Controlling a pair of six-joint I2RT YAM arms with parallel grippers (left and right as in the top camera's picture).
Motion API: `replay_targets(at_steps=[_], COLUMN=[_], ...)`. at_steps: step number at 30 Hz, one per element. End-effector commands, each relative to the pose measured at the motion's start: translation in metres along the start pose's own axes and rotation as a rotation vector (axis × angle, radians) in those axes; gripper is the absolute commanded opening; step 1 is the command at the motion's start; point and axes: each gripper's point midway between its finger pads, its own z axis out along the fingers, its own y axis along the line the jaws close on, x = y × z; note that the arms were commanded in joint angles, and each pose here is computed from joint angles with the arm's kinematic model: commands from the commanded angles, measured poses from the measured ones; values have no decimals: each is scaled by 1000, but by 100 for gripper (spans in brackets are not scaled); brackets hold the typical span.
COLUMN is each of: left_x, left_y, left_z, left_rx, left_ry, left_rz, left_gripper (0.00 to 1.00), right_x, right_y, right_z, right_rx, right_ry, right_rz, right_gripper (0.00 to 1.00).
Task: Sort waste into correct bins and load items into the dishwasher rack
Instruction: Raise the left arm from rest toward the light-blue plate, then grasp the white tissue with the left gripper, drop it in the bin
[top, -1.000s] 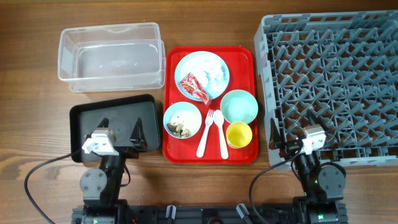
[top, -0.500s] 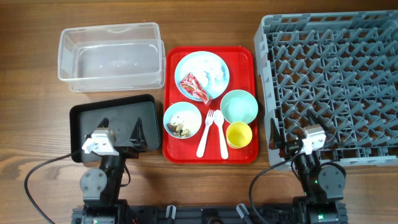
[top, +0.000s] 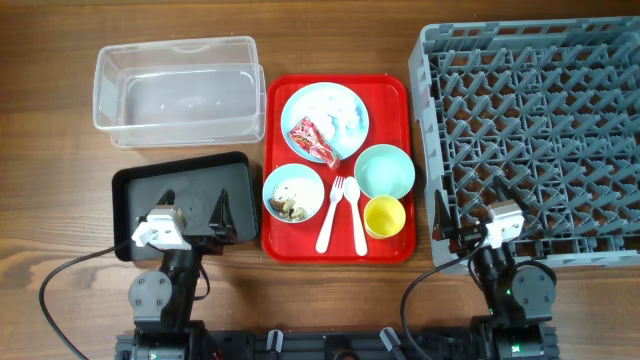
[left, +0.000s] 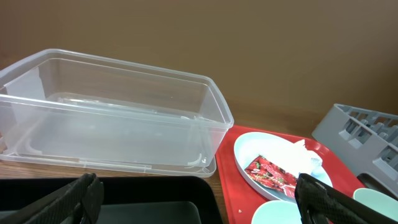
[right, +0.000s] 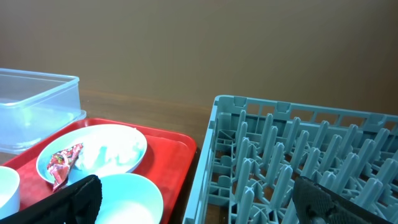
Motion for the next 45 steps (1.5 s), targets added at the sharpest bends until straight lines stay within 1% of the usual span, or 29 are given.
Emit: replay_targets(at_steps=[1, 5, 8, 10, 12, 14, 17, 19, 22, 24, 26, 28, 29, 30, 32, 34, 35, 38, 40, 41, 43, 45], left_x=[2, 2, 1, -2, -4, -8, -16, -24, -42, -47, -45, -34, -29, -29, -43, -53, -58, -58, -50, -40, -22, 11], left_y=[-1, -1, -1, -1, -2, -3, -6, -9, -13, -17, -18, -17, -15, -16, -29, -37, -46, -77, -106, -128, -162, -195], left_z=[0, 0, 0, 0, -2, -5, -6, -2, 12, 17, 15, 12, 13, 17, 39, 55, 71, 112, 151, 174, 200, 221], left_rx=[10, 9, 8, 7, 1, -13, -41, -56, -106, -127, -159, -182, -187, -180, -102, -58, -26, 50, 120, 172, 252, 309], left_ry=[4, 3, -3, -3, 20, 77, 186, 282, 490, 637, 784, 886, 910, 903, 816, 762, 748, 774, 779, 767, 729, 707], left_rz=[19, 19, 15, 11, 8, -17, -30, -41, -64, -85, -105, -120, -124, -127, -158, -158, -142, -89, -49, -28, 1, 37], left_gripper=[100, 100, 100, 100, 100, 100, 100, 100, 100, 100, 100, 100, 100, 100, 100, 99, 99, 99, 99, 99, 99, 99], right_x=[-1, -1, -3, -11, -18, -26, -45, -54, -57, -50, -46, -41, -39, -38, -39, -38, -38, -37, -37, -36, -35, -35], right_y=[-2, -1, -2, -4, -5, -6, -8, -9, -10, -10, -11, -10, -8, -8, -8, -8, -7, -7, -7, -6, -6, -6], right_z=[0, 0, 0, -2, -3, -4, -1, 4, 16, 20, 23, 30, 32, 32, 32, 32, 32, 32, 31, 30, 29, 29], right_rx=[10, 8, 10, 20, 28, 28, 29, 29, 31, 32, 34, 28, 18, 18, 19, 19, 11, 12, 14, 13, 14, 13], right_ry=[-5, -5, -12, -17, -3, 24, 89, 165, 382, 532, 656, 729, 749, 755, 751, 752, 756, 757, 761, 766, 770, 773], right_rz=[-9, 8, 121, 154, 159, 163, 171, 191, 229, 244, 259, 276, 281, 282, 280, 281, 286, 285, 290, 291, 290, 290], right_gripper=[100, 100, 100, 100, 100, 100, 100, 100, 100, 100, 100, 100, 100, 100, 100, 100, 100, 100, 100, 100, 100, 99])
